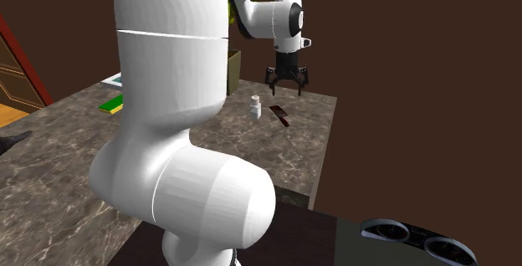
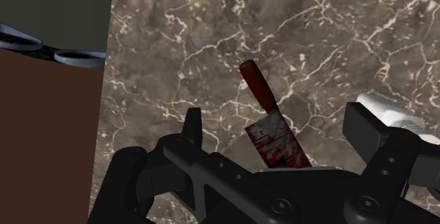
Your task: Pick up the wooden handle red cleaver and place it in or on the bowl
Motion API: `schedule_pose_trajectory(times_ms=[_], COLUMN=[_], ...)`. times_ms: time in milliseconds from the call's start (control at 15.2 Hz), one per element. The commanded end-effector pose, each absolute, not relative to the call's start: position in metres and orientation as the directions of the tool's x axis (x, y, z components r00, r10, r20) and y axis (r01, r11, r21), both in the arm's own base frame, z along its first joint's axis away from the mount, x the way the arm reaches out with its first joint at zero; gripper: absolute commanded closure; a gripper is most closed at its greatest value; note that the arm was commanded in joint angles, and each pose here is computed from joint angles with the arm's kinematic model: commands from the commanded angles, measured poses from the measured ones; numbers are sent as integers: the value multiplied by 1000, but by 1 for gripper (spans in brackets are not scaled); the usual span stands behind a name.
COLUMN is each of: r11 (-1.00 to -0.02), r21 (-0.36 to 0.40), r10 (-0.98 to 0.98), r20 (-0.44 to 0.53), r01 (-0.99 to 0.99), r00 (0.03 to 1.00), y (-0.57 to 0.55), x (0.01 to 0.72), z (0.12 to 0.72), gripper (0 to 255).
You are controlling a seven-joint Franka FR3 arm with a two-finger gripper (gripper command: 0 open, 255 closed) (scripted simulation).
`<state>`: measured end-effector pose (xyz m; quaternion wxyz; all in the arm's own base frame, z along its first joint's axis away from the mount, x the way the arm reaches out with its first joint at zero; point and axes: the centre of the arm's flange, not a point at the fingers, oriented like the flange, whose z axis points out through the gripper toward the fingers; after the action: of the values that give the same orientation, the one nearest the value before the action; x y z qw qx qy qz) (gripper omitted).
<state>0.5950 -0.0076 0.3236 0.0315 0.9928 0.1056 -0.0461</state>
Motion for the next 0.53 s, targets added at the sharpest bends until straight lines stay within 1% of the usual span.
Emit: schedule_pose_trajectory(times_ms=[0,330,462], r11=[-970,-955,-954], r21=[60,78,80], r10=[227,275,280], r20=[-104,-118,-120], r01=[234,285,290], r00=[968,954,953], y=[-6,-2,-2], x=[614,664,668], z=[307,263,254], gripper=[0,0,0])
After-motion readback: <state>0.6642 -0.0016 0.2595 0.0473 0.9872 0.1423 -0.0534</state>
